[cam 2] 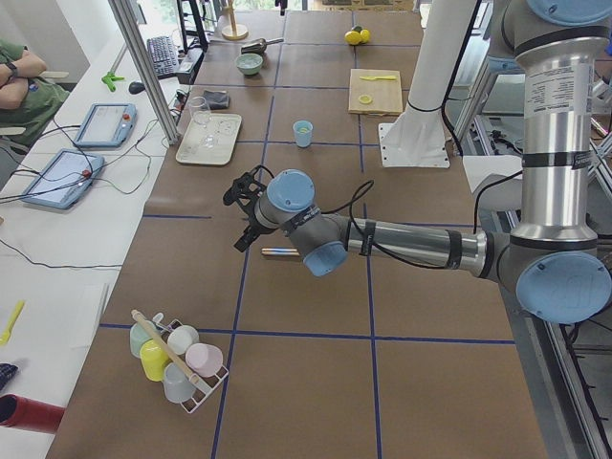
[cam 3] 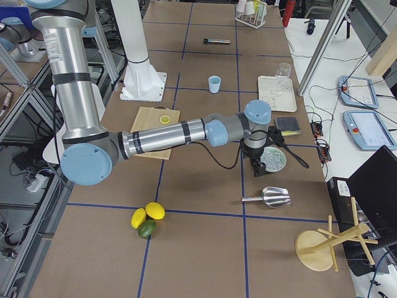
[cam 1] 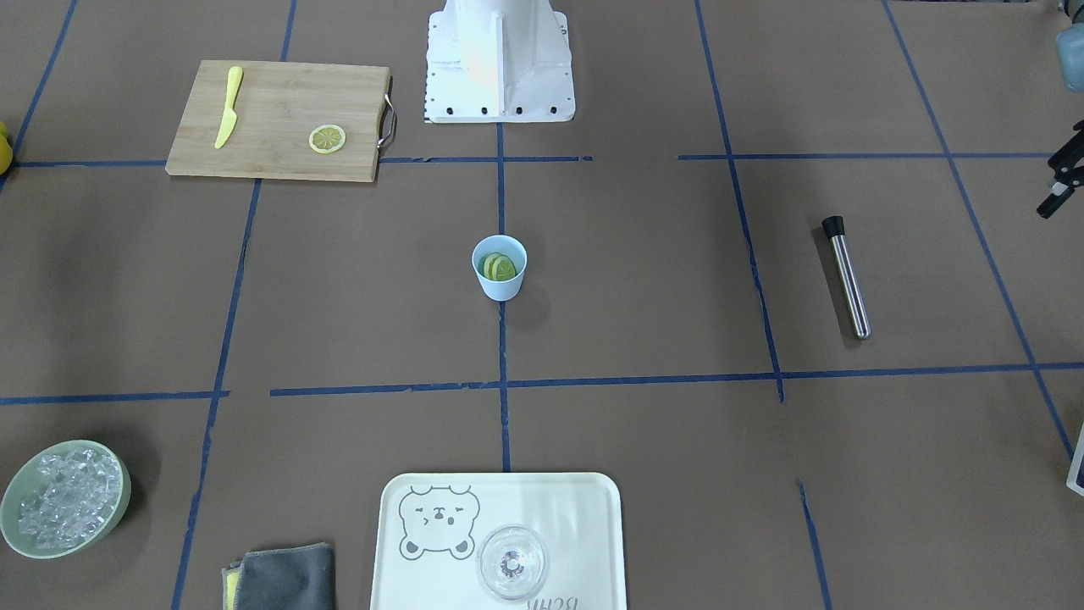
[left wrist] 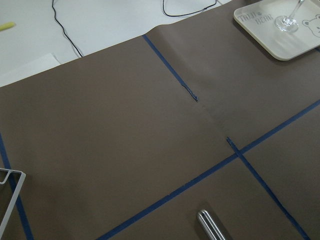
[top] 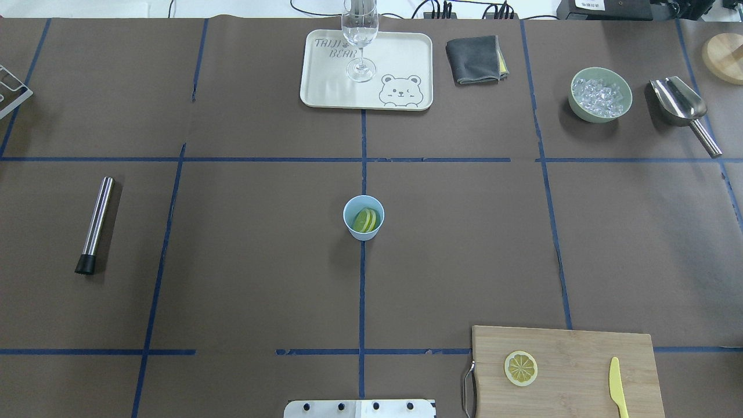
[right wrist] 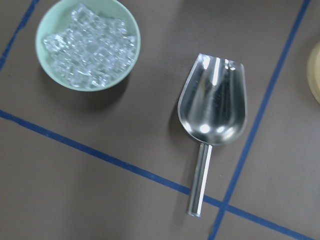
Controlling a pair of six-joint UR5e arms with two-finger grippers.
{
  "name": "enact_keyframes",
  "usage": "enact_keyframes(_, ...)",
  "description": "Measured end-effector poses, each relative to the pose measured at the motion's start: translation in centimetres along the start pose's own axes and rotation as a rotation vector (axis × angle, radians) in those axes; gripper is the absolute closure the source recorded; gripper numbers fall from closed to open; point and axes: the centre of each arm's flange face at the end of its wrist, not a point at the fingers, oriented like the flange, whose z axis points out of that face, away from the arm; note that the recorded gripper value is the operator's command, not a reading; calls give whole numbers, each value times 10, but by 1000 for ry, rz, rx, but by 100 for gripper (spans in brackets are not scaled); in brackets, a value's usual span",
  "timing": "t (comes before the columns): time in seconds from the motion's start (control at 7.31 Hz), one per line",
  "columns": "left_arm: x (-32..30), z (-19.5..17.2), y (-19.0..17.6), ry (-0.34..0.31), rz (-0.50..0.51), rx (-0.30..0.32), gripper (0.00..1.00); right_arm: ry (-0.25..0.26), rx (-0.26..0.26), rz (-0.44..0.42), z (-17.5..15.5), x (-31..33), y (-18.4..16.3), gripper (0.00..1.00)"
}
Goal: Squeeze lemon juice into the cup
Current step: 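Reach the left gripper to the metal rod and grasp it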
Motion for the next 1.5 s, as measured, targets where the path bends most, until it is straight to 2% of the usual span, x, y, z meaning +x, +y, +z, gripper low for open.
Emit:
enact_keyframes(0.14, 7, 17, 2, -29, -49, -12, 13, -3, -14, 46, 6, 25, 28, 0)
enact_keyframes(0.27, 20, 42, 6, -57, -141, -28, 29, -7, -30, 76, 15, 38, 51, 0)
enact_keyframes(0.41, 36, 69, 12, -83, -253, -45, 39, -10, -32, 90, 17, 43, 61, 0)
enact_keyframes(0.55, 48, 92, 18, -119, -334, -51, 39, -11, -32, 95, 17, 45, 64, 0)
enact_keyframes(0.68, 55, 113, 24, -158, -375, -55, 39, -13, -33, 98, 18, 46, 67, 0)
enact_keyframes(1.09, 64, 176, 36, -221, -376, -102, 39, -13, -38, 103, 20, 47, 71, 0)
enact_keyframes(1.5, 82, 212, 43, -223, -377, -136, 39, -13, -39, 104, 21, 47, 73, 0)
